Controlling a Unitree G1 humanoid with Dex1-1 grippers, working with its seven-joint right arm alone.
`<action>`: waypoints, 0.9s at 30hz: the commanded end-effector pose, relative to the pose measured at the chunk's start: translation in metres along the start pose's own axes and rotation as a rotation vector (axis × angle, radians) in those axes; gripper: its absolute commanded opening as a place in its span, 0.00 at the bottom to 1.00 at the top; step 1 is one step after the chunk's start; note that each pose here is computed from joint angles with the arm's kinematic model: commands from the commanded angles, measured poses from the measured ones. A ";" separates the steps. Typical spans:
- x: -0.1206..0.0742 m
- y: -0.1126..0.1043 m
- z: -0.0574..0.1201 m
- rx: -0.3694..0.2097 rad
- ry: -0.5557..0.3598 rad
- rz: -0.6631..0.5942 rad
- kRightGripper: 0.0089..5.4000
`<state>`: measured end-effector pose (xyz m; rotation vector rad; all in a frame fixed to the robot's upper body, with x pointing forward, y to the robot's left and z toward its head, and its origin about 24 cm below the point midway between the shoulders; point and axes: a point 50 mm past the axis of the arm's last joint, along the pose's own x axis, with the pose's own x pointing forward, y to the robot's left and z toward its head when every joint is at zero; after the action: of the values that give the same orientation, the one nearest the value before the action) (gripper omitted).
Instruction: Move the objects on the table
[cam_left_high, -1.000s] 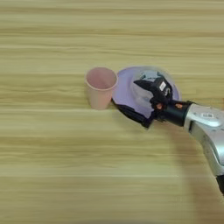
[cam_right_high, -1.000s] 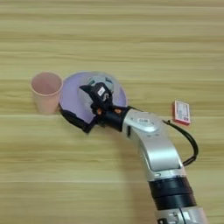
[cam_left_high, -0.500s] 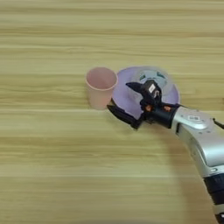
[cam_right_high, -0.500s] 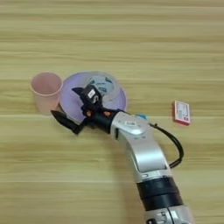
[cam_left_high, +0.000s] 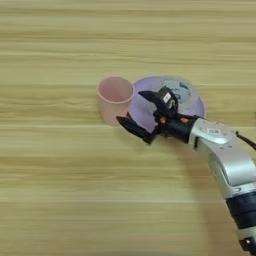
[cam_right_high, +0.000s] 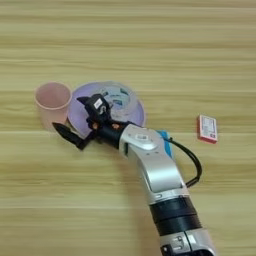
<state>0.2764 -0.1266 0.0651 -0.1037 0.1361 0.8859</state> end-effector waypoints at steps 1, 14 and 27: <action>0.008 -0.006 0.032 -0.081 -0.115 -0.019 1.00; 0.016 -0.003 0.027 -0.072 -0.103 -0.014 1.00; 0.025 -0.018 0.035 -0.099 -0.112 -0.049 1.00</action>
<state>0.2942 -0.1172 0.0623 -0.0880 0.1330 0.8569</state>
